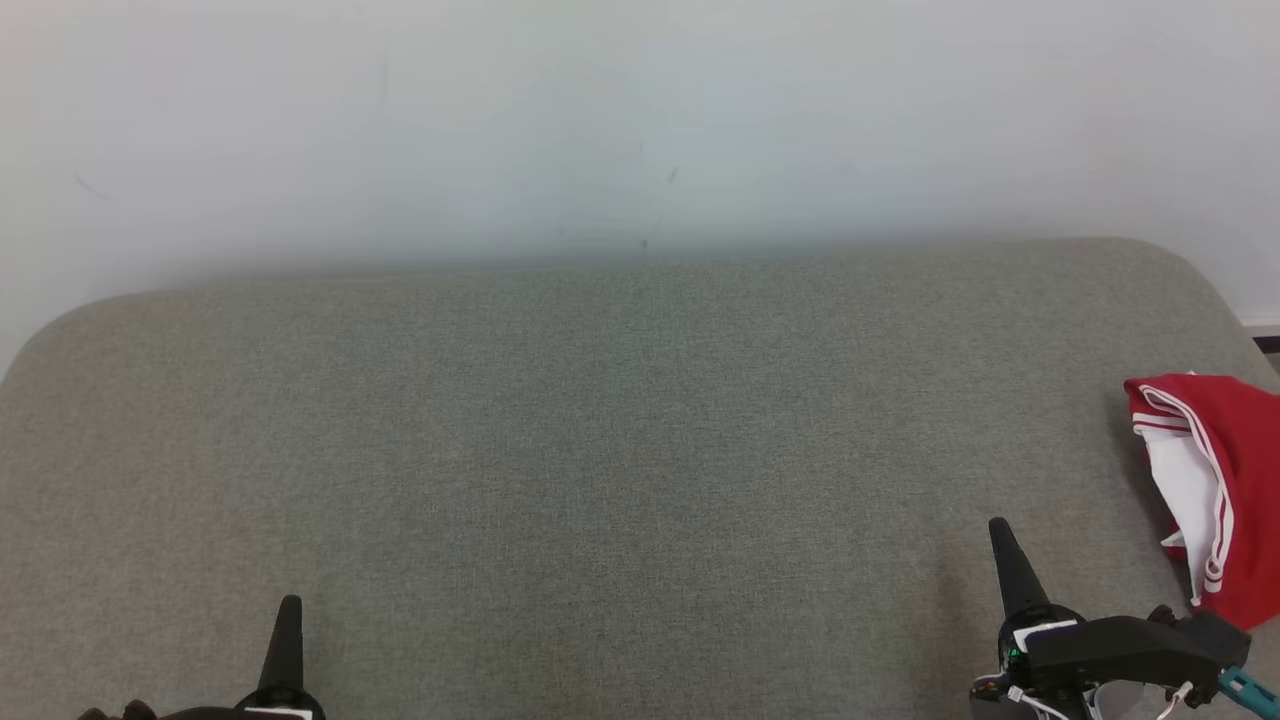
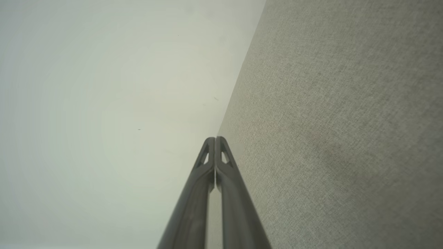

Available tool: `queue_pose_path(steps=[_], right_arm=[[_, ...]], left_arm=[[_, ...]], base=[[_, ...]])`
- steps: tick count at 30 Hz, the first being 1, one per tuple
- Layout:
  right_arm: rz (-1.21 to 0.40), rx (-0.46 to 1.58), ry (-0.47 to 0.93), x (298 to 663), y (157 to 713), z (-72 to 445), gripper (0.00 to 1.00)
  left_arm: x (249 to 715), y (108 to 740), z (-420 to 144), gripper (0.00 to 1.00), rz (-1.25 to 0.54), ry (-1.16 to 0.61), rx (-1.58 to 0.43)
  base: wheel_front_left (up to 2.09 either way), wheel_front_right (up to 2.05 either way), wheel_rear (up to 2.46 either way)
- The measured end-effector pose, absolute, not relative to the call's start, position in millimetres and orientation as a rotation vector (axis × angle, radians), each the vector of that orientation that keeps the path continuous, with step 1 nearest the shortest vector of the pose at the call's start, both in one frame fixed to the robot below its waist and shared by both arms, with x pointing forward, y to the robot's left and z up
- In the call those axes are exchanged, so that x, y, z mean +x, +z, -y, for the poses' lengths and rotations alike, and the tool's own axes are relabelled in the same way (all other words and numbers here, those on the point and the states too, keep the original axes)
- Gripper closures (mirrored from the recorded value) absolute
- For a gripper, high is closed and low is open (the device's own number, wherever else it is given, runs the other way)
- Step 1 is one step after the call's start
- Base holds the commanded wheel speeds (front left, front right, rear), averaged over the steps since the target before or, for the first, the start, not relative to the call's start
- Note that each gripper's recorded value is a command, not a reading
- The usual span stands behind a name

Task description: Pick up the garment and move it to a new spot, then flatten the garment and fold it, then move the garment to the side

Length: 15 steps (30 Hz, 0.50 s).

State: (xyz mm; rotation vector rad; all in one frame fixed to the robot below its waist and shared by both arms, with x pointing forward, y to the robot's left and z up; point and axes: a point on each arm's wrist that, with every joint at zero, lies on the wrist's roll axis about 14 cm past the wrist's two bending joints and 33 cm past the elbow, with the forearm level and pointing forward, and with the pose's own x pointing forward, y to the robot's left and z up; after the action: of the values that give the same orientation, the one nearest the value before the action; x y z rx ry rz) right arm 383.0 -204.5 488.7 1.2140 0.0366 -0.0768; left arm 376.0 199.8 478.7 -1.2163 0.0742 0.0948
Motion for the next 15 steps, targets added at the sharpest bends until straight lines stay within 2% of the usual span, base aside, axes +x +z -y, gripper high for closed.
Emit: queue_pose_path(steps=[15], right_arm=[[-0.024, 1.353, -0.053, 385.7, 495.4, 202.9, 1.00]], left_arm=[[380.8, 487.3, -199.1, 1.00, -0.054, 0.068, -1.354]], base=[[0.00, 0.00, 0.00]])
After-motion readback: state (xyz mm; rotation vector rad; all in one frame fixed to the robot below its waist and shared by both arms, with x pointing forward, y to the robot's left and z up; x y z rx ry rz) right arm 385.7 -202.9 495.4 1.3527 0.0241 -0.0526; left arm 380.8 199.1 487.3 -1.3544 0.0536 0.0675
